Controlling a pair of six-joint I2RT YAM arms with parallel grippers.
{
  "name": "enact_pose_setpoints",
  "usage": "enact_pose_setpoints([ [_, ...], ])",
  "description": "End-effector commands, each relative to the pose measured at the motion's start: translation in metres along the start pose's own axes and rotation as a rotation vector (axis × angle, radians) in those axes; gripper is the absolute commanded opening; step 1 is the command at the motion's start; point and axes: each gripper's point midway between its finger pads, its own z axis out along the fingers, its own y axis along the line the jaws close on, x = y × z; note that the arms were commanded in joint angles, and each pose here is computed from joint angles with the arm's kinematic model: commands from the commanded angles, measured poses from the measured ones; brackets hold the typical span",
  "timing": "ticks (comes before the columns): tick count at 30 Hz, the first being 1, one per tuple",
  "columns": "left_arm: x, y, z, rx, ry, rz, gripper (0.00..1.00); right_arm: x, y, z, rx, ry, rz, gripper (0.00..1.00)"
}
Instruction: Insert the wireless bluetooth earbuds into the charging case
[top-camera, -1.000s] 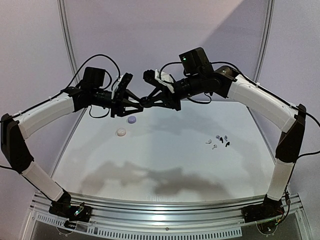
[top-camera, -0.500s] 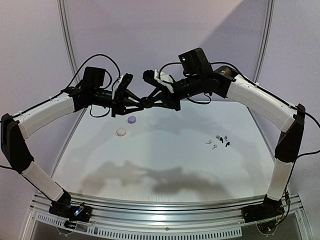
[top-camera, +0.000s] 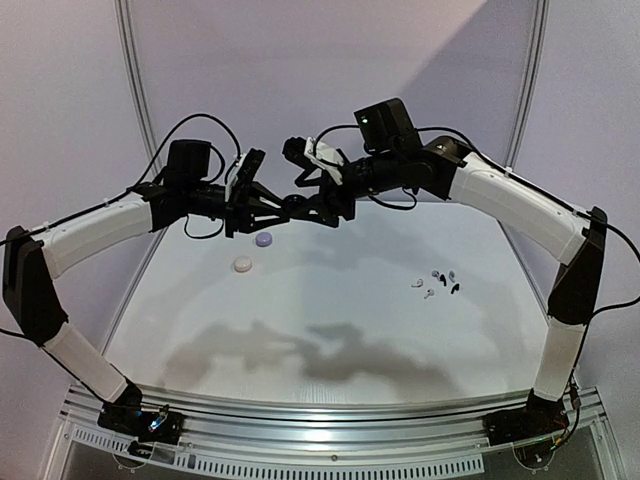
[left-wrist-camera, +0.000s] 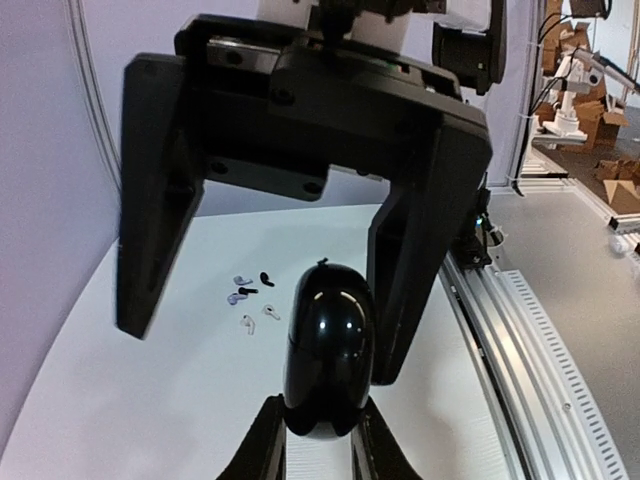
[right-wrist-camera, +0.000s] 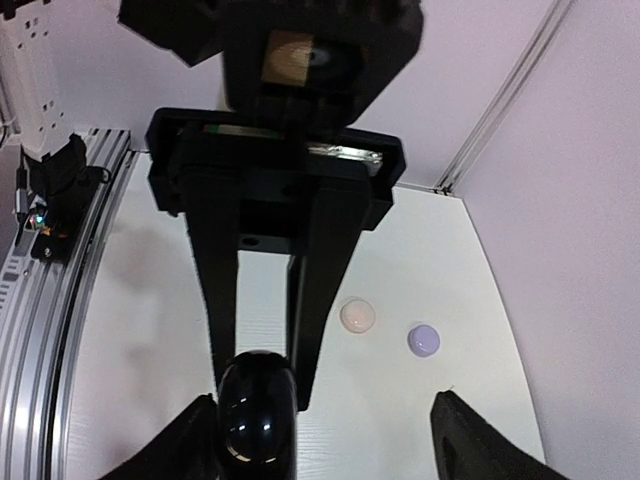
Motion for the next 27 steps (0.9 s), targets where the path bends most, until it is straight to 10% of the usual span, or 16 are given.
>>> enact_pose_setpoints([
  [1, -0.023, -0.004, -0.007, 0.010, -0.113, -0.018, 0.00, -0.004, -0.011, 0.000, 0.062, -0.048, 0.056, 0.80],
  [12, -0.042, -0.006, -0.020, -0.068, -0.255, -0.030, 0.00, -0.036, -0.009, -0.042, -0.155, -0.409, 0.327, 0.61],
  [27, -0.045, -0.008, -0.020, -0.060, -0.266, -0.012, 0.00, -0.044, -0.005, -0.032, -0.211, -0.432, 0.341, 0.33],
])
